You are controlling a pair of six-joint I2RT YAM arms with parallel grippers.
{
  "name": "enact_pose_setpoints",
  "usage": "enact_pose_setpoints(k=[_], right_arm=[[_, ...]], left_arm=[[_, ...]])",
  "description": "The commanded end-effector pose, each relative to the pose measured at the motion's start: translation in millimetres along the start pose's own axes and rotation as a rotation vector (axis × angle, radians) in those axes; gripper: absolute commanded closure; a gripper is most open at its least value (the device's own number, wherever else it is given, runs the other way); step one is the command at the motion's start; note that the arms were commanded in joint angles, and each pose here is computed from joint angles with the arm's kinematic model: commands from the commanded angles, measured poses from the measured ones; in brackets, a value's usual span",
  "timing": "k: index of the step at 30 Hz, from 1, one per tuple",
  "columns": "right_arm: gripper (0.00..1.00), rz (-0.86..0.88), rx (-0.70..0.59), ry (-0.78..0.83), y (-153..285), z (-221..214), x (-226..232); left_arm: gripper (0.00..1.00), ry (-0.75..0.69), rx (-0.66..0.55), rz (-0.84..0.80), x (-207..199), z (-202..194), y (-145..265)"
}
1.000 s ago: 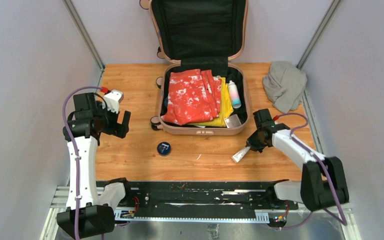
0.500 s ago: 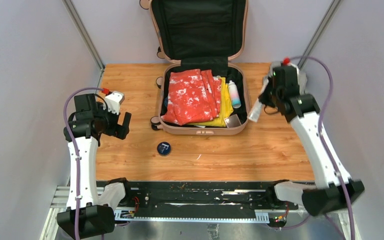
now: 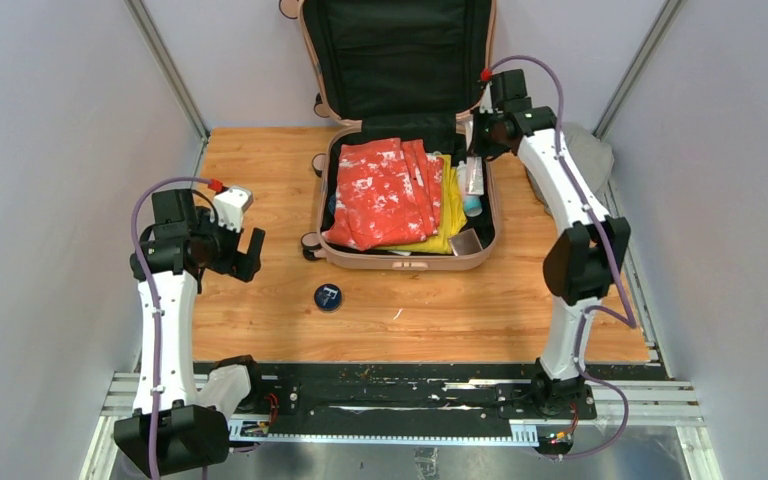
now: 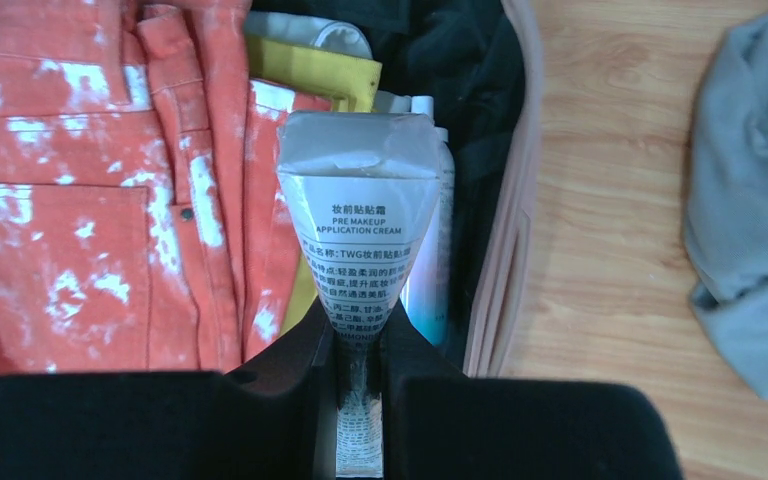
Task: Pack the luggage
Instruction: Place the makeup in the luggage.
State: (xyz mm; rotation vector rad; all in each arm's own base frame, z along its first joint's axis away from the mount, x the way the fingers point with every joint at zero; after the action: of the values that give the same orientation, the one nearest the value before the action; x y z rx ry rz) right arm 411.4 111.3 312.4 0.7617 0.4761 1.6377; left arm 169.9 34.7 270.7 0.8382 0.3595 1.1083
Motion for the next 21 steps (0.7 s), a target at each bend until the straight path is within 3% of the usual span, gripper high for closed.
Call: enact_pose_setpoints(k=[1,15,18,21], right_arm=[[1.0,0.056,0.09,0.106,-33,-5,7],[0.96,0.011,0.182,0.107,-120,-19,10],[0.88,0.013,0.212,0.094,-132,-28,11],[0.73,0.023,0.231,0.092,-136,-35,14]], left_arm=[[0.0,0.004,0.01,-0.044,0,-1,-6],[0.0,0.018,0.018,-0.093,5,4,-15],[0.0,0.018,0.02,-0.096,5,4,-16],[0.0,0.017,0.021,-0.099,5,4,-17]])
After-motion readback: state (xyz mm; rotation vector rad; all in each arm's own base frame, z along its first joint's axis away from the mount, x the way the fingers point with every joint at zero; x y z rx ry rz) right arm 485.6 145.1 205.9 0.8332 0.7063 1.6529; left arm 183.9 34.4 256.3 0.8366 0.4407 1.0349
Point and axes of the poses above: each gripper's point midway between its finger pads, its own y axis back along the fingers, its own x axis along the line the jaws close on, z = x × y, the point moved 10 cm from there along y, back along the fingers, and after that the axes turned 6 degrees about -y, right-handed, at the moved point
